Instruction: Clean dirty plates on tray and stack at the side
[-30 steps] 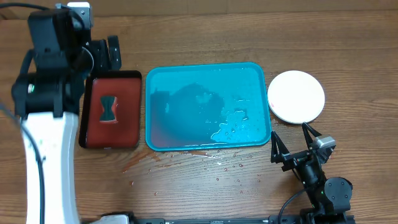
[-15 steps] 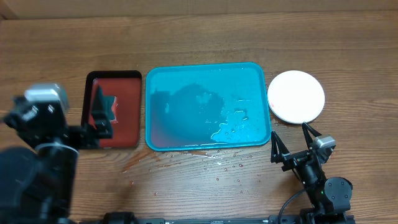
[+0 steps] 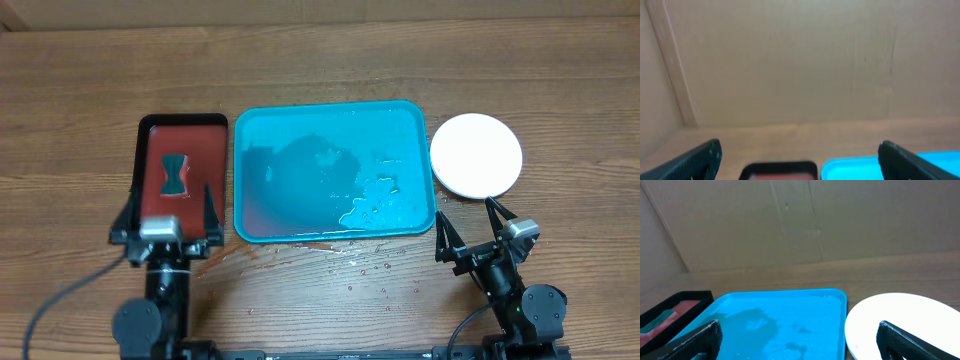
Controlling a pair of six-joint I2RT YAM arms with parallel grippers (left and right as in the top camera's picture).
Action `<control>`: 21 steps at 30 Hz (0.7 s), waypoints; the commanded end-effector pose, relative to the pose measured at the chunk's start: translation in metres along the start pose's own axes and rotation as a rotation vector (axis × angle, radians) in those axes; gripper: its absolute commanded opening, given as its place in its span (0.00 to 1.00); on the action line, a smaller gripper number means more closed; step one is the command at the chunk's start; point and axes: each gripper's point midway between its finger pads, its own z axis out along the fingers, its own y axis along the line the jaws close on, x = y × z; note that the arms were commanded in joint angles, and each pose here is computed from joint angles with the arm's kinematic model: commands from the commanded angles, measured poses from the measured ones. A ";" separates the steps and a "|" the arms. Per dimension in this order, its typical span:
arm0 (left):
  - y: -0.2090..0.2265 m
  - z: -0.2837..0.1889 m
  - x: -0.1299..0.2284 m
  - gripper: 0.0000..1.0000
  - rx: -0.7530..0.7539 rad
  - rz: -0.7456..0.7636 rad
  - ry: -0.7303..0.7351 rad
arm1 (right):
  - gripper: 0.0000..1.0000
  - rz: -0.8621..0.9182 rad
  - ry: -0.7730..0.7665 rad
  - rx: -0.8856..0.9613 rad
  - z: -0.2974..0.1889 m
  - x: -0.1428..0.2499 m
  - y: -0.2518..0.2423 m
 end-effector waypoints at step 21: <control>-0.010 -0.011 0.112 1.00 0.038 0.082 0.200 | 1.00 0.005 -0.001 -0.011 0.000 0.002 0.002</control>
